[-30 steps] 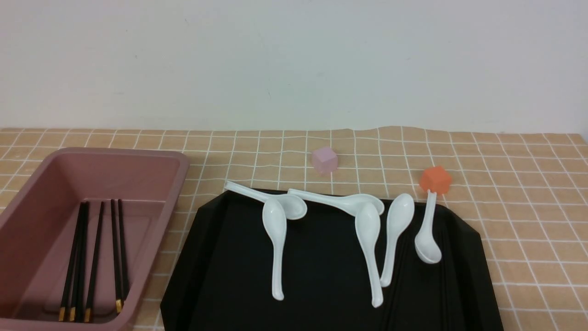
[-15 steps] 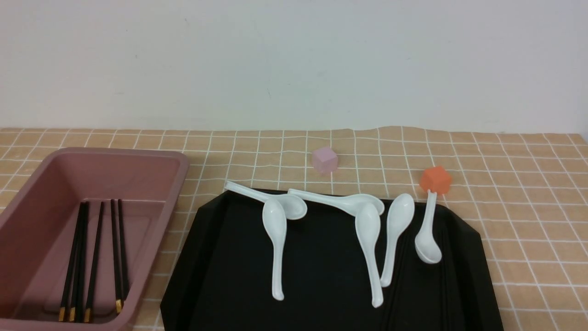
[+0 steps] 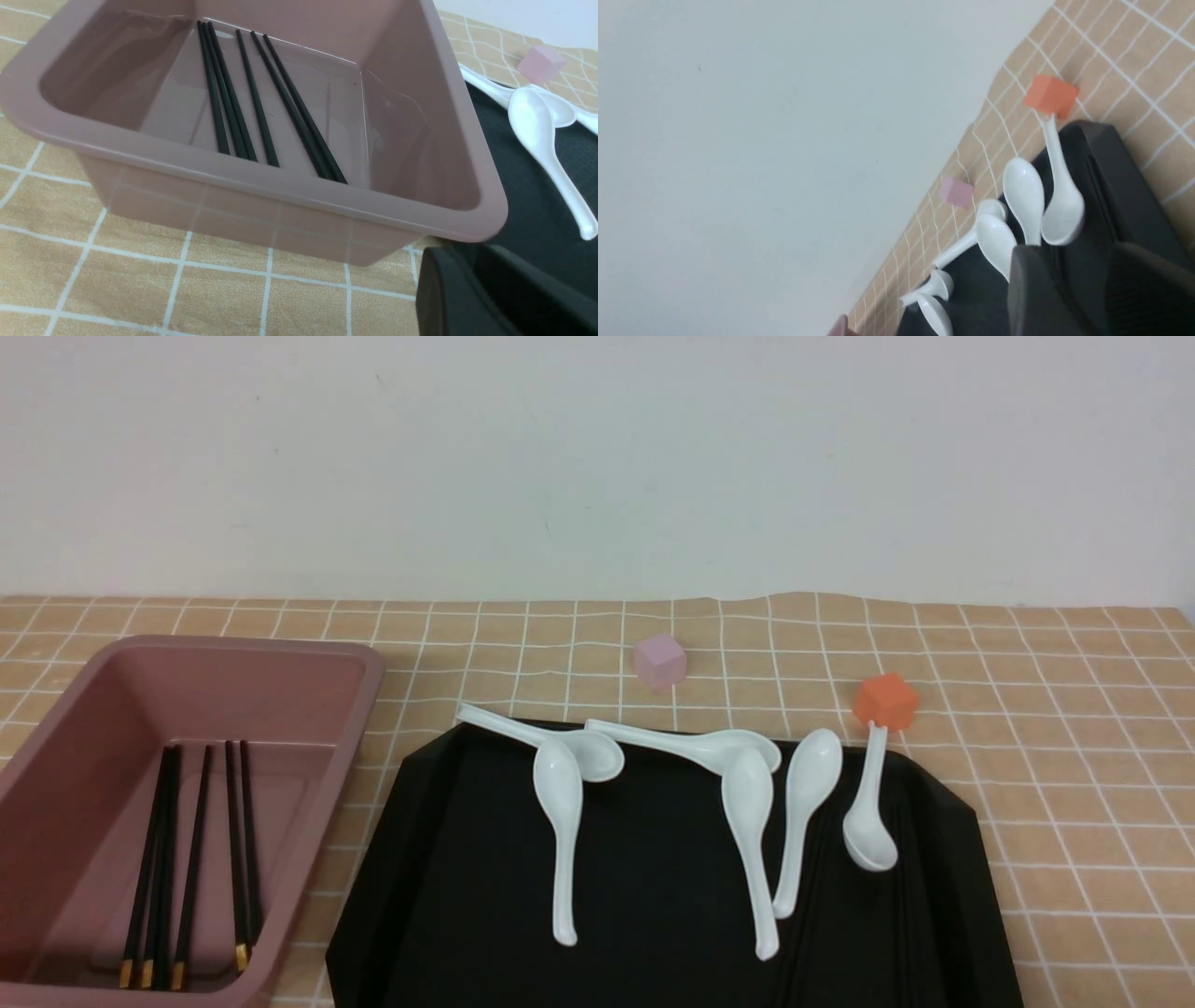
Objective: On brown tablecloth take chopsticks from black tray and put them in box.
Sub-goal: 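Move the gripper over the chopsticks on the black tray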
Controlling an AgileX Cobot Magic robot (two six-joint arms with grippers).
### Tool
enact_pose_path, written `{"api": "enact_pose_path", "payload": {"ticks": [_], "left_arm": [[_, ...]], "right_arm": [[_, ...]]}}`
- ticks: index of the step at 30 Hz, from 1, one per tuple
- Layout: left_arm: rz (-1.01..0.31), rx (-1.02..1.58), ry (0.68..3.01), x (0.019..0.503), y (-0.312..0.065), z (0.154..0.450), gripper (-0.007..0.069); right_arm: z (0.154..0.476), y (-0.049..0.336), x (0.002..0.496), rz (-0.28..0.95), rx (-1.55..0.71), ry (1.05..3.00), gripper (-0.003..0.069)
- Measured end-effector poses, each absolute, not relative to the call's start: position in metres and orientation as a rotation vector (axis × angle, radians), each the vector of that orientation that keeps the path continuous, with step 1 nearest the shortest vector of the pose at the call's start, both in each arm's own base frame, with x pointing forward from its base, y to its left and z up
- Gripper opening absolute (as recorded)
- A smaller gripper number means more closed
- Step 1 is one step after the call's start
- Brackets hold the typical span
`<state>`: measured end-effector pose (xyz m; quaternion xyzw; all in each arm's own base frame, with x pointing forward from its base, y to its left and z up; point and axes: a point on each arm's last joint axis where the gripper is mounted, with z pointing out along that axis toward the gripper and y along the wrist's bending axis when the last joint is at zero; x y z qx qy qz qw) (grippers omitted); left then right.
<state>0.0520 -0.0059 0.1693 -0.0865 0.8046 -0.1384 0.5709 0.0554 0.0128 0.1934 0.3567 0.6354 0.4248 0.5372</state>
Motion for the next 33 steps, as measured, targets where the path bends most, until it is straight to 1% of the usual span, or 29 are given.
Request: {"api": "enact_pose_path", "payload": {"ticks": [3, 5, 7, 10, 11, 12, 13, 15, 16, 18, 19, 20, 23, 25, 29, 30, 31, 33], "left_arm": [[-0.325, -0.203, 1.888, 0.052, -0.006, 0.169, 0.0108], [-0.325, -0.203, 1.888, 0.052, -0.006, 0.169, 0.0111], [-0.325, -0.203, 1.888, 0.052, -0.006, 0.169, 0.0113], [-0.325, -0.203, 1.888, 0.052, -0.006, 0.169, 0.0113], [-0.325, -0.203, 1.888, 0.052, -0.006, 0.169, 0.0113], [-0.325, -0.203, 1.888, 0.052, -0.006, 0.169, 0.0113], [-0.325, -0.203, 1.888, 0.052, -0.006, 0.169, 0.0113], [-0.325, -0.203, 1.888, 0.052, -0.006, 0.169, 0.0113], [-0.325, -0.203, 1.888, 0.052, -0.006, 0.169, 0.0114], [-0.325, -0.203, 1.888, 0.052, -0.006, 0.169, 0.0113], [-0.325, -0.203, 1.888, 0.052, -0.006, 0.169, 0.0113], [-0.325, -0.203, 1.888, 0.052, -0.006, 0.169, 0.0113], [-0.325, -0.203, 1.888, 0.052, -0.006, 0.169, 0.0113], [-0.325, -0.203, 1.888, 0.052, -0.006, 0.169, 0.0113], [-0.325, -0.203, 1.888, 0.052, -0.006, 0.169, 0.0113], [-0.325, -0.203, 1.888, 0.052, -0.006, 0.169, 0.0113], [-0.325, -0.203, 1.888, 0.052, -0.006, 0.169, 0.0113], [-0.325, -0.203, 1.888, 0.052, -0.006, 0.169, 0.0113]], "right_arm": [[0.194, 0.012, 0.056, 0.999, 0.839, 1.507, 0.0230], [0.194, 0.012, 0.056, 0.965, 0.802, 1.524, 0.0203], [0.198, 0.014, 0.054, 0.921, 0.730, 1.557, 0.0158], [0.213, 0.017, 0.053, 0.873, 0.624, 1.605, 0.0062], [0.214, 0.017, 0.053, 0.873, 0.623, 1.604, 0.0056], [0.223, 0.019, 0.054, 0.843, 0.574, 1.639, 0.0003], [0.227, 0.020, 0.056, 0.826, 0.554, 1.671, -0.0008], [0.231, 0.022, 0.061, 0.792, 0.521, 1.743, -0.0011], [0.234, 0.025, 0.069, 0.753, 0.473, 1.843, -0.0010], [0.239, 0.029, 0.078, 0.719, 0.404, 1.965, -0.0005], [0.240, 0.032, 0.087, 0.709, 0.367, 2.064, -0.0001], [0.243, 0.034, 0.090, 0.708, 0.331, 2.100, 0.0001], [0.249, 0.044, 0.121, 0.738, 0.184, 2.311, 0.0013], [0.252, 0.049, 0.142, 0.764, 0.111, 2.376, 0.0017], [0.241, 0.059, 0.180, 0.847, 0.036, 2.540, 0.0022], [0.237, 0.067, 0.191, 0.885, 0.005, 2.597, 0.0022], [0.235, 0.071, 0.195, 0.900, -0.014, 2.624, 0.0023], [0.227, 0.093, 0.207, 0.928, -0.080, 2.709, 0.0024]]}}
